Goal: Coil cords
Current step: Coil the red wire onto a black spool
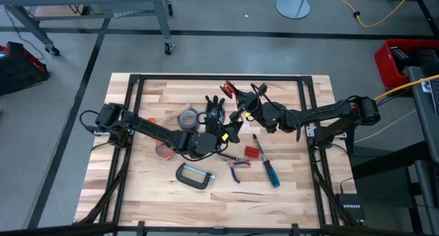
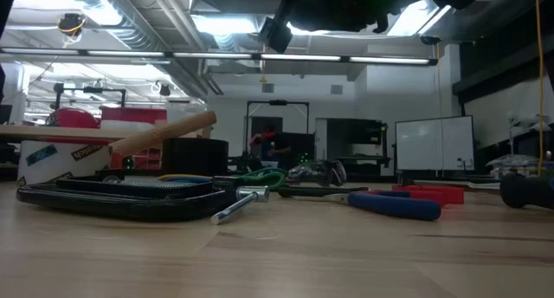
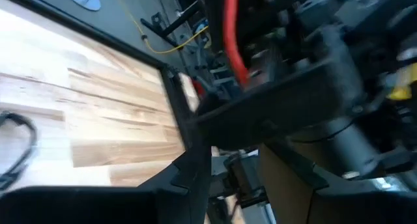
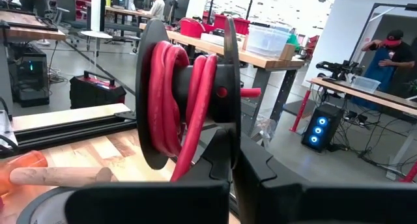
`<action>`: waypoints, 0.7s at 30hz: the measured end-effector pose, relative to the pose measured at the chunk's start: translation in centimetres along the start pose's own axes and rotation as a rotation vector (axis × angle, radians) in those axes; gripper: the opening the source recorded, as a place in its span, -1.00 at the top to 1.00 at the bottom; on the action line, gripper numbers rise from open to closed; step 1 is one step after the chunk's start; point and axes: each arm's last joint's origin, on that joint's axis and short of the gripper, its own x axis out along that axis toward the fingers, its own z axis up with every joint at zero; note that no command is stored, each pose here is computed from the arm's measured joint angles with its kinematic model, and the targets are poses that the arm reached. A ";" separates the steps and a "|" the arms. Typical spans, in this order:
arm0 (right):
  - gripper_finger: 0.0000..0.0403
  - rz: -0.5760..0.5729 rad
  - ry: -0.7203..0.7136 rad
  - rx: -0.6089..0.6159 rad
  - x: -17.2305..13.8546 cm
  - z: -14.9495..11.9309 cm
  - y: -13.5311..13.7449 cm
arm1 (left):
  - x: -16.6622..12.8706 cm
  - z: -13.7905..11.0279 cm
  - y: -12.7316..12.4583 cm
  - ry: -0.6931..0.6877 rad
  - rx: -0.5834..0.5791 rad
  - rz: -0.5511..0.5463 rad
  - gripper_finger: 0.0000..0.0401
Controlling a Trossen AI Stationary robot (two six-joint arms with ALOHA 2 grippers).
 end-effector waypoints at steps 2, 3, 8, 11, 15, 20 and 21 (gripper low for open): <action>1.00 0.000 0.000 0.004 0.0 0.0 0.0 | -0.2 0.0 -0.3 0.000 -0.002 -0.020 0.41; 1.00 0.000 0.000 0.003 0.0 0.0 0.0 | -0.3 -0.1 -0.3 0.002 -0.001 -0.022 0.41; 1.00 0.006 0.000 0.000 0.0 0.0 0.0 | -0.6 -0.4 -0.5 0.011 -0.005 -0.027 0.41; 1.00 0.008 0.001 -0.002 0.0 0.0 0.0 | -0.7 -0.4 -0.5 0.013 -0.005 -0.028 0.41; 1.00 0.008 0.001 -0.002 0.0 0.0 0.0 | -0.9 -0.5 -0.6 0.016 -0.014 -0.036 0.41; 1.00 0.009 0.000 -0.001 0.0 0.0 0.0 | -0.7 -0.2 -0.9 -0.003 0.008 -0.058 0.41; 1.00 0.009 -0.001 0.000 0.0 0.0 0.0 | -0.5 -0.1 -0.9 -0.006 0.009 -0.055 0.41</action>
